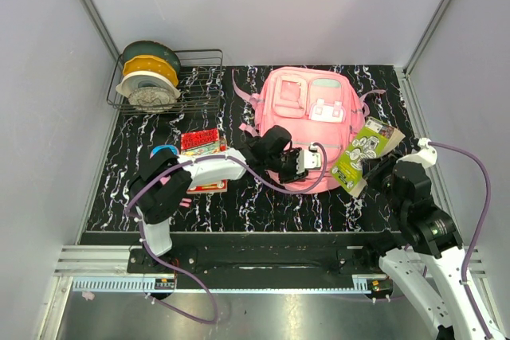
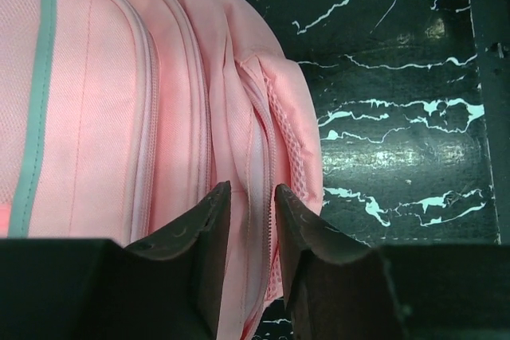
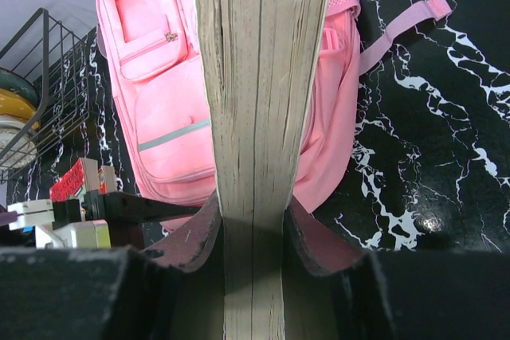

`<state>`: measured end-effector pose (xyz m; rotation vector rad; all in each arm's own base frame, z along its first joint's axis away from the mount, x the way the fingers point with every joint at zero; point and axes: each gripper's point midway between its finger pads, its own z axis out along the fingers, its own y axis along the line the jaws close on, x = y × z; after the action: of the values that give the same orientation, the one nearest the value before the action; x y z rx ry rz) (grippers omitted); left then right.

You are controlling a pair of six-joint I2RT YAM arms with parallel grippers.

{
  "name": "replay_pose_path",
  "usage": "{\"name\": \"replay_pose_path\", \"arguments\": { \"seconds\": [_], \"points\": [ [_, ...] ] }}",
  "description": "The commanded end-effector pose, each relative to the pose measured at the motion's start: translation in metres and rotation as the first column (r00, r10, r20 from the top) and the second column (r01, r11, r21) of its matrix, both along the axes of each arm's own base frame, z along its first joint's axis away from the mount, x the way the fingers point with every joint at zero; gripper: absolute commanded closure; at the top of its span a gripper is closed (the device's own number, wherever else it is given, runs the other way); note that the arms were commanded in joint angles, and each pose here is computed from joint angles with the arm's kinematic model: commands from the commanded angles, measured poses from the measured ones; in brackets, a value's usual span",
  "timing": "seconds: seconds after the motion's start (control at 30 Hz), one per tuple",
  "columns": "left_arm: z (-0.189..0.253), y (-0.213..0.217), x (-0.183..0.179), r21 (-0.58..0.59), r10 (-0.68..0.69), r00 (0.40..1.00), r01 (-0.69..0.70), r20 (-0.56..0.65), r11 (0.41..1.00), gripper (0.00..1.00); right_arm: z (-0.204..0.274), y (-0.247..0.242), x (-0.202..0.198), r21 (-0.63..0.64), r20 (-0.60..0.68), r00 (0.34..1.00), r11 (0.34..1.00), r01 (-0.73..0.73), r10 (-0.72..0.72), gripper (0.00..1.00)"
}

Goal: Pack the student bag
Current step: Place the book in the student bag.

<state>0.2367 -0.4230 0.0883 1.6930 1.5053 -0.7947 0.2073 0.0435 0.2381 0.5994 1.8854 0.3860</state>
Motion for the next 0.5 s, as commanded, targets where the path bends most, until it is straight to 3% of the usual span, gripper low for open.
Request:
{"name": "replay_pose_path", "arguments": {
  "seconds": [0.0, 0.03, 0.07, 0.1, 0.27, 0.33, 0.47],
  "points": [
    [0.043, -0.015, -0.002, -0.094, -0.043, 0.999, 0.046, 0.03, 0.994, 0.66, 0.03, 0.0, 0.009, 0.055, 0.119, 0.993, 0.998, 0.021, -0.028, 1.0],
    [0.042, -0.015, -0.001, -0.094, -0.041, 0.999, 0.044, 0.032, 0.995, 0.69, 0.03, 0.0, 0.009, 0.055, 0.117, 0.993, 0.998, 0.021, -0.028, 1.0],
    [0.043, -0.016, 0.0, -0.097, -0.036, 0.999, 0.039, 0.025, 0.995, 0.82, 0.029, -0.001, 0.009, 0.054, 0.115, 0.993, 0.998, 0.025, -0.031, 1.0],
    [0.045, -0.017, -0.002, -0.11, -0.051, 0.999, 0.051, 0.002, 0.993, 0.85, 0.029, -0.001, 0.01, 0.052, 0.115, 0.993, 0.998, 0.028, -0.033, 1.0],
    [0.035, -0.016, 0.002, -0.088, -0.039, 0.998, 0.035, -0.049, 0.996, 0.89, 0.032, -0.001, 0.01, 0.046, 0.12, 0.992, 0.999, 0.022, -0.027, 1.0],
    [0.034, -0.015, 0.004, -0.082, -0.034, 0.998, 0.03, -0.047, 0.996, 1.0, 0.031, -0.002, 0.01, 0.045, 0.121, 0.992, 0.999, 0.026, -0.032, 1.0],
    [0.053, -0.01, 0.017, -0.123, 0.054, 0.998, -0.051, 0.021, 0.991, 1.0, 0.032, 0.001, 0.009, 0.045, 0.119, 0.993, 0.999, 0.011, -0.016, 1.0]
  ]
}}
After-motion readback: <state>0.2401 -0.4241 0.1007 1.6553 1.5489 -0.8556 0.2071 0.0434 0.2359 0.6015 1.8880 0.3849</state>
